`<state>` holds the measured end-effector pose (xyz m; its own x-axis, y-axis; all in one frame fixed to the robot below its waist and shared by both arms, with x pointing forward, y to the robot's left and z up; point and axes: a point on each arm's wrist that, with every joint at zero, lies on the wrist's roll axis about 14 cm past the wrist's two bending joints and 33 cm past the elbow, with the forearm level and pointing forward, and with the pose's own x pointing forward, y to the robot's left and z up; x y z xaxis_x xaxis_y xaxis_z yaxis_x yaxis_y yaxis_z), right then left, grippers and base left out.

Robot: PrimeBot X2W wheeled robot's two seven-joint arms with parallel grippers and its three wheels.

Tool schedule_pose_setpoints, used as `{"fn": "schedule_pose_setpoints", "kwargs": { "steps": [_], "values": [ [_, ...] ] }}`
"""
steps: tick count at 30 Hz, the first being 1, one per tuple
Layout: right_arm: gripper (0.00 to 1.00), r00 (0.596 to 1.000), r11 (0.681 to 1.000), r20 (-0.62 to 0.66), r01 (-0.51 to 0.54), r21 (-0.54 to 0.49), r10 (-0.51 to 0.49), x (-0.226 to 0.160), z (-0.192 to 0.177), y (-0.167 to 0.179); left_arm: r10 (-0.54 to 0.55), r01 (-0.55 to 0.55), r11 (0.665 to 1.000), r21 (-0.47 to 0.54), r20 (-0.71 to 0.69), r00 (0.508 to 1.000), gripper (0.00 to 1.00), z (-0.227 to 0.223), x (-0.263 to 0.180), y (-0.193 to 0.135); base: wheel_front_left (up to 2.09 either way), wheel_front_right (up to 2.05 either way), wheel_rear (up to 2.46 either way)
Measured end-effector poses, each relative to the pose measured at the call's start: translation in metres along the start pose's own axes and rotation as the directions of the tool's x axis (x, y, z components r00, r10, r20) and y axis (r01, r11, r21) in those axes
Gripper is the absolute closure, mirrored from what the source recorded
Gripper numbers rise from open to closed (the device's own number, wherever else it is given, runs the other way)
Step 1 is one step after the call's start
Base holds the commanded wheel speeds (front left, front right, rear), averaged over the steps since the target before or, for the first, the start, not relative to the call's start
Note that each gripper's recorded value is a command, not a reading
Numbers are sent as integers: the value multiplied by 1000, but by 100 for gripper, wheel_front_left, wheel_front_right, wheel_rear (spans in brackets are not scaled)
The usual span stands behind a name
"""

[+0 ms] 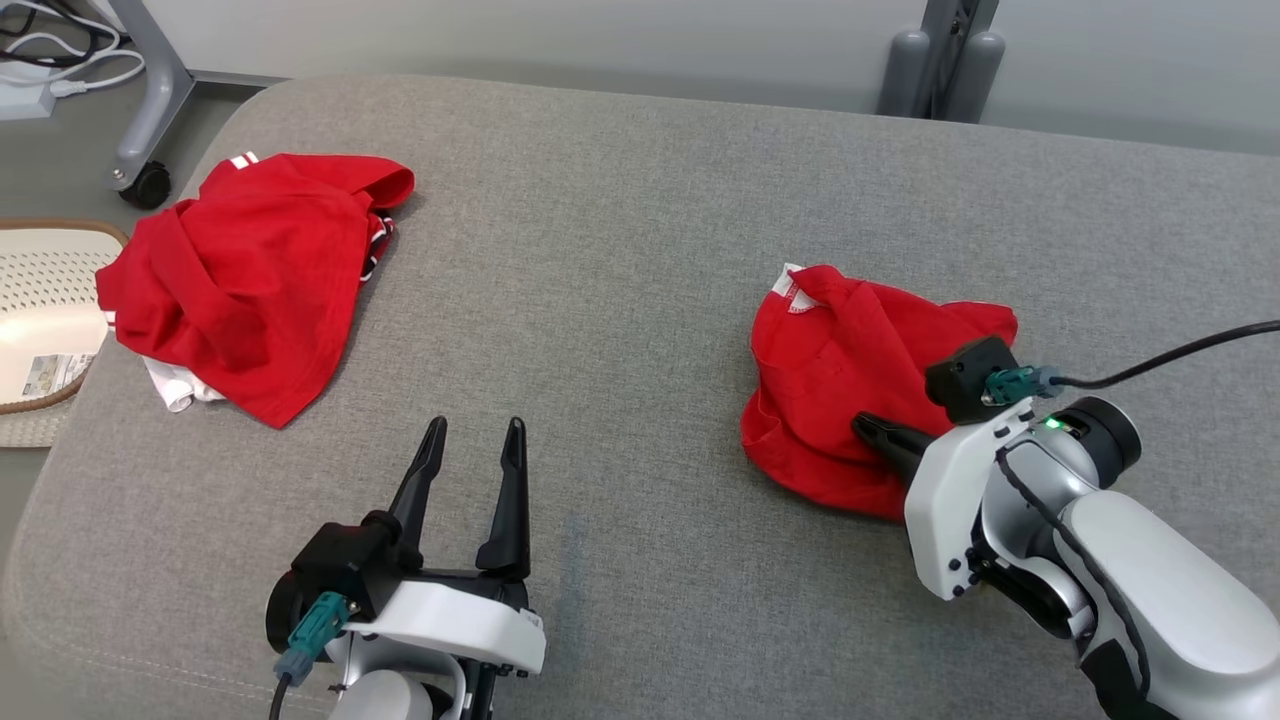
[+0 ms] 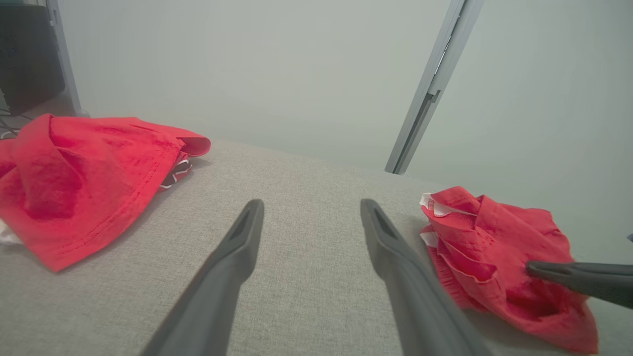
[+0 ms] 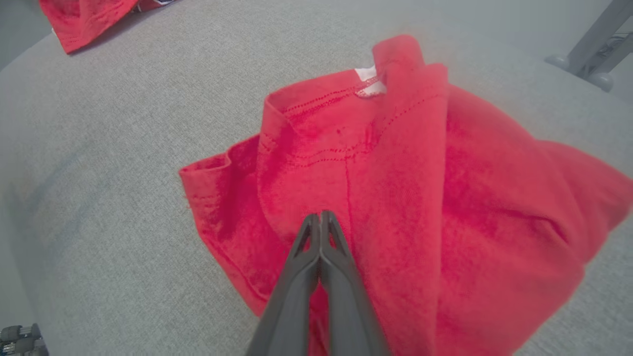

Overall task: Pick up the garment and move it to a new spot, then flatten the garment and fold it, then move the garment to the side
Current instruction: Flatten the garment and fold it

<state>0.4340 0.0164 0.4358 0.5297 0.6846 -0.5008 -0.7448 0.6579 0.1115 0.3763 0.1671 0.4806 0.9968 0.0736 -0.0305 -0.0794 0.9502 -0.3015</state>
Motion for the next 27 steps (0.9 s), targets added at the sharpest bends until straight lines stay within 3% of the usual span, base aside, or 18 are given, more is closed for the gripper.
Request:
{"fn": "schedule_pose_setpoints", "kwargs": {
  "steps": [4,11,18,27],
  "values": [
    [100,999,997,-27,26,-72,-28,4,-10,-8,0,0,1000,1,-4,1000,0,-1,-1,0,0,0,0],
    [100,997,992,-42,63,-113,-68,13,-22,-25,15,-15,1000,4,-9,1000,0,-2,-3,5,0,0,0],
    [100,998,1000,-59,0,18,1,26,-29,-3,31,-31,1000,6,-12,999,0,-3,-5,10,0,0,0],
    [100,989,987,-73,-120,106,128,25,-32,32,26,-26,1000,4,-14,1000,0,-4,-3,8,0,0,0]
  ]
}}
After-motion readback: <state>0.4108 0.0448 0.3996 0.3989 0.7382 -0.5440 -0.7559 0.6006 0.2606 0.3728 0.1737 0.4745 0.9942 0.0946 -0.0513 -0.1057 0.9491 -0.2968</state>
